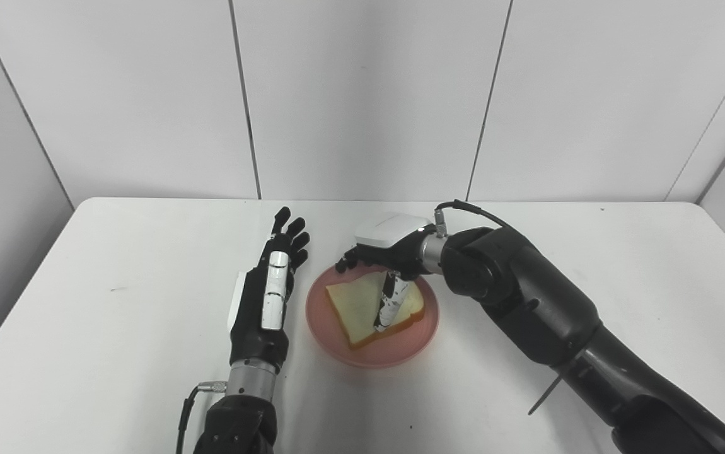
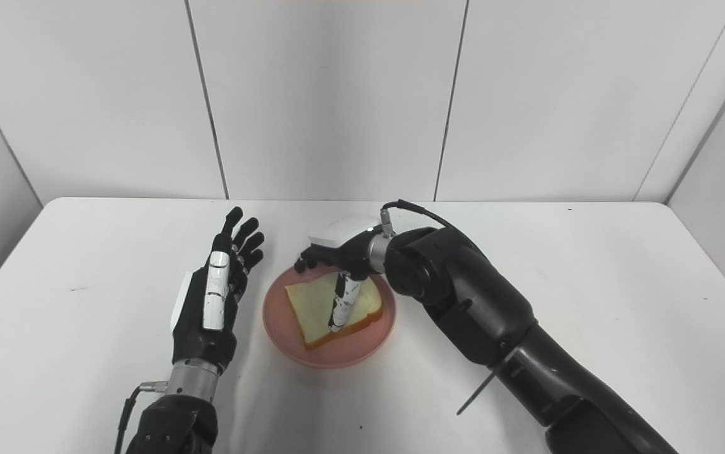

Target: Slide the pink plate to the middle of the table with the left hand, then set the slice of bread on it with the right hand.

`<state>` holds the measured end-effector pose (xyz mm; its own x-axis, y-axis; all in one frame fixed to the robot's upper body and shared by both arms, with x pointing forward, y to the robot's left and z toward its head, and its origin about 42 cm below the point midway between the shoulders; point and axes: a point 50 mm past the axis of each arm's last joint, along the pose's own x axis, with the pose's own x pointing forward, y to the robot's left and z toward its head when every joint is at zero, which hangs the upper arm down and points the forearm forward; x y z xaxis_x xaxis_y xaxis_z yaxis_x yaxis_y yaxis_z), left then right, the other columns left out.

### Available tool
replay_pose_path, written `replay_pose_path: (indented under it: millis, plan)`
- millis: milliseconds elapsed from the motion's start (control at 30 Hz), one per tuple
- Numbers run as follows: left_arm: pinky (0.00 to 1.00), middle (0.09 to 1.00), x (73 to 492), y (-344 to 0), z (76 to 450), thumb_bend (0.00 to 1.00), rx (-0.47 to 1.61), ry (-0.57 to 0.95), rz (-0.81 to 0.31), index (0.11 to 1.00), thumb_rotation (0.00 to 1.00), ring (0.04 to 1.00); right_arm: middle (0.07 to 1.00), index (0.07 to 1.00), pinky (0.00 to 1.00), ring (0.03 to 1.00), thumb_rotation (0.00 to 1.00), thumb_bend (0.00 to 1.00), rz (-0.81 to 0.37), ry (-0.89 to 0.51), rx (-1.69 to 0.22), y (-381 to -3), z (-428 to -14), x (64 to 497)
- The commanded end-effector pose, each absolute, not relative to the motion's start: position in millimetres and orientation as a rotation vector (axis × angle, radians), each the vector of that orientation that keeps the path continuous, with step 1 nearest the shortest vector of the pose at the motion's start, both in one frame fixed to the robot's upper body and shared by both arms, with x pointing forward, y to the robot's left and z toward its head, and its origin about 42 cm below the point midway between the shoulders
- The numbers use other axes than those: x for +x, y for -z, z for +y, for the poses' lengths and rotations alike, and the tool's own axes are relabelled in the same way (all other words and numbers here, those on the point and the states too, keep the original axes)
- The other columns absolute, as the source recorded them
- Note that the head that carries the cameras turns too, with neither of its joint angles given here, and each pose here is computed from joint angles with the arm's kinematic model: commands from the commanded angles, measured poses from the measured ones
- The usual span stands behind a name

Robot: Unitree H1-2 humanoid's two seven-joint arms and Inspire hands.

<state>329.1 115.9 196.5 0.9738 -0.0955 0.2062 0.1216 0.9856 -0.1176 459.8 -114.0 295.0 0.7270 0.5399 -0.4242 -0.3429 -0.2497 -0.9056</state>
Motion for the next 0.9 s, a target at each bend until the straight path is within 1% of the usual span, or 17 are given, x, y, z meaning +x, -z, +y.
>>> replay_pose_path:
  millis: [0,100,233,267,367,400,533,567,600,667,700,767,800,833,867]
  plan:
    - [0.94,0.943,333,-221,113,0.69,-0.134,0.131,-0.287,0.943,1.00,0.931,0.809,0.802,0.66,0.756,0.25,0.95,-0.240,-0.776,-1.626,-323,-108,461]
    - [0.94,0.942,333,-221,114,0.69,-0.134,0.134,-0.289,0.942,1.00,0.932,0.805,0.803,0.62,0.738,0.25,0.96,-0.243,-0.775,-1.628,-323,-108,460]
    - [0.95,0.946,333,-221,114,0.69,-0.133,0.134,-0.287,0.947,1.00,0.933,0.812,0.806,0.65,0.751,0.25,0.97,-0.237,-0.778,-1.609,-324,-109,458]
    - [0.95,0.945,333,-222,114,0.68,-0.135,0.133,-0.286,0.945,1.00,0.933,0.838,0.828,0.69,0.782,0.25,0.98,-0.236,-0.779,-1.601,-325,-110,457]
    - [0.95,0.944,333,-221,114,0.68,-0.136,0.131,-0.288,0.944,1.00,0.933,0.877,0.870,0.74,0.828,0.28,0.98,-0.257,-0.767,-1.571,-335,-114,453]
    - [0.95,0.939,333,-221,114,0.68,-0.137,0.129,-0.288,0.941,1.00,0.929,0.883,0.883,0.72,0.824,0.28,0.99,-0.272,-0.754,-1.556,-339,-116,451]
    - [0.94,0.937,333,-219,114,0.68,-0.131,0.129,-0.291,0.942,1.00,0.925,0.917,0.925,0.74,0.861,0.31,0.98,-0.295,-0.688,-1.480,-355,-127,443]
    - [0.94,0.937,333,-218,114,0.68,-0.128,0.129,-0.292,0.940,1.00,0.922,0.936,0.947,0.80,0.891,0.33,0.98,-0.299,-0.671,-1.453,-358,-130,440]
    - [0.93,0.937,334,-218,115,0.68,-0.125,0.128,-0.293,0.940,1.00,0.921,0.943,0.954,0.82,0.901,0.34,0.98,-0.299,-0.651,-1.401,-362,-136,437]
    - [0.93,0.937,334,-216,115,0.68,-0.126,0.127,-0.292,0.938,1.00,0.921,0.939,0.967,0.80,0.900,0.36,0.97,-0.301,-0.626,-1.332,-365,-145,431]
    - [0.92,0.936,334,-216,115,0.68,-0.127,0.126,-0.291,0.937,1.00,0.921,0.940,0.973,0.80,0.903,0.41,0.98,-0.304,-0.617,-1.310,-365,-149,429]
    - [0.92,0.933,334,-215,115,0.69,-0.129,0.124,-0.290,0.935,1.00,0.920,0.949,0.988,0.81,0.911,0.46,0.99,-0.296,-0.604,-1.269,-363,-156,426]
    - [0.92,0.935,334,-214,116,0.68,-0.128,0.127,-0.291,0.936,1.00,0.922,0.962,0.995,0.81,0.918,0.51,1.00,-0.289,-0.595,-1.231,-360,-163,424]
    - [0.92,0.935,334,-213,116,0.68,-0.128,0.127,-0.291,0.936,1.00,0.922,0.965,0.996,0.81,0.919,0.52,1.00,-0.282,-0.582,-1.192,-357,-170,422]
    - [0.92,0.934,334,-212,116,0.68,-0.129,0.128,-0.291,0.935,1.00,0.921,0.972,0.998,0.81,0.925,0.56,1.00,-0.270,-0.563,-1.154,-354,-177,420]
